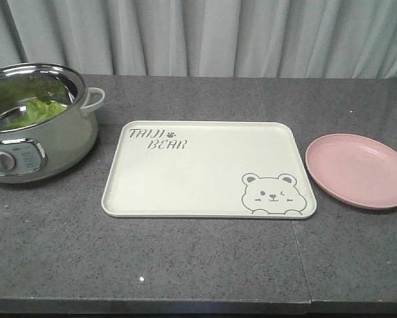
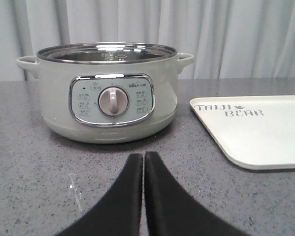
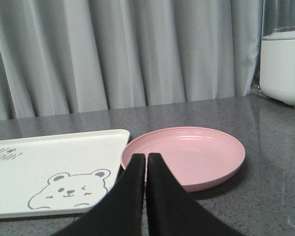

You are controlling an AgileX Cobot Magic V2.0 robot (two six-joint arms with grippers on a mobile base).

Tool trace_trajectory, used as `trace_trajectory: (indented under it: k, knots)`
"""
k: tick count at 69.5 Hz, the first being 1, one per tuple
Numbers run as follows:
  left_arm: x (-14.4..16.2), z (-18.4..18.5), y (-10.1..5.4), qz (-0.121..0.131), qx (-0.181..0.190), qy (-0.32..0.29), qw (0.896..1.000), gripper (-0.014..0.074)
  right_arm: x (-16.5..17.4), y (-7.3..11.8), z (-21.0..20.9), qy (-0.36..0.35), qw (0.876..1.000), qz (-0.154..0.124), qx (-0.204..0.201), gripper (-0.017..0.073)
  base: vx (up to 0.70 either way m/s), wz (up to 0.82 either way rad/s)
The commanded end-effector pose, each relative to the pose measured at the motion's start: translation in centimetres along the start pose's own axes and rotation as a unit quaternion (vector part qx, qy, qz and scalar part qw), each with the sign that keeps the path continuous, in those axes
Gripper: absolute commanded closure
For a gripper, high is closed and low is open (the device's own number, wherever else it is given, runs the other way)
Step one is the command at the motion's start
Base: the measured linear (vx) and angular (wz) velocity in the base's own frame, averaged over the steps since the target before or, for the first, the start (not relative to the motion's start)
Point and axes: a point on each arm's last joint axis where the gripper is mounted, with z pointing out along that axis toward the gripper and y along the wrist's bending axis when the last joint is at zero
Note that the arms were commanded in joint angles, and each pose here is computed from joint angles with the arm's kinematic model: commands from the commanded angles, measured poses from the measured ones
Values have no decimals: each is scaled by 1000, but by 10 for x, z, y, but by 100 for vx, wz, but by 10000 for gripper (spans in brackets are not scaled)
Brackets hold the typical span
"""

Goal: Transfer vegetables to tray and serve

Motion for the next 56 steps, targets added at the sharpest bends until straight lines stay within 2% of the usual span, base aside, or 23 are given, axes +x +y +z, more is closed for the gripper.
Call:
trace_trajectory:
  k: [1, 11, 16, 25, 28, 34, 38, 42, 46, 51, 56]
  knots:
    - [-7, 0, -1, -9, 7, -66, 998, 599, -8, 1, -1, -68, 998, 8, -10, 562, 0, 0]
    - [-23, -4, -1, -40, 13, -159, 986, 599, -22, 3, -4, -141, 989, 30, -20, 562, 0, 0]
    - [-29, -6, -1, -41, 15, -194, 980, 599, -22, 2, -4, -144, 989, 41, -19, 562, 0, 0]
    - [-37, -10, -1, -40, 18, -240, 970, 599, -22, 2, -4, -143, 989, 43, -18, 562, 0, 0]
    - [-39, -11, -1, -40, 18, -251, 967, 599, -22, 1, -4, -143, 988, 62, -17, 562, 0, 0]
    - [-45, -14, -1, -40, 20, -287, 957, 599, -20, -1, -3, -127, 983, 129, -15, 562, 0, 0]
    - [-49, -17, -1, -43, 23, -311, 949, 599, -19, 0, -3, -112, 982, 149, -17, 562, 0, 0]
    - [-53, -21, -1, -64, 33, -340, 938, 599, -26, 1, -3, -108, 982, 154, -19, 562, 0, 0]
    - [-56, -23, -1, -103, 50, -359, 926, 599, -39, 4, -5, -112, 983, 141, -23, 562, 0, 0]
    - [-57, -24, -1, -134, 62, -359, 921, 599, -58, 7, -7, -93, 986, 139, -22, 562, 0, 0]
    - [-56, -23, -1, -155, 69, -350, 921, 599, -77, 10, -7, -59, 990, 130, -17, 559, 0, 1]
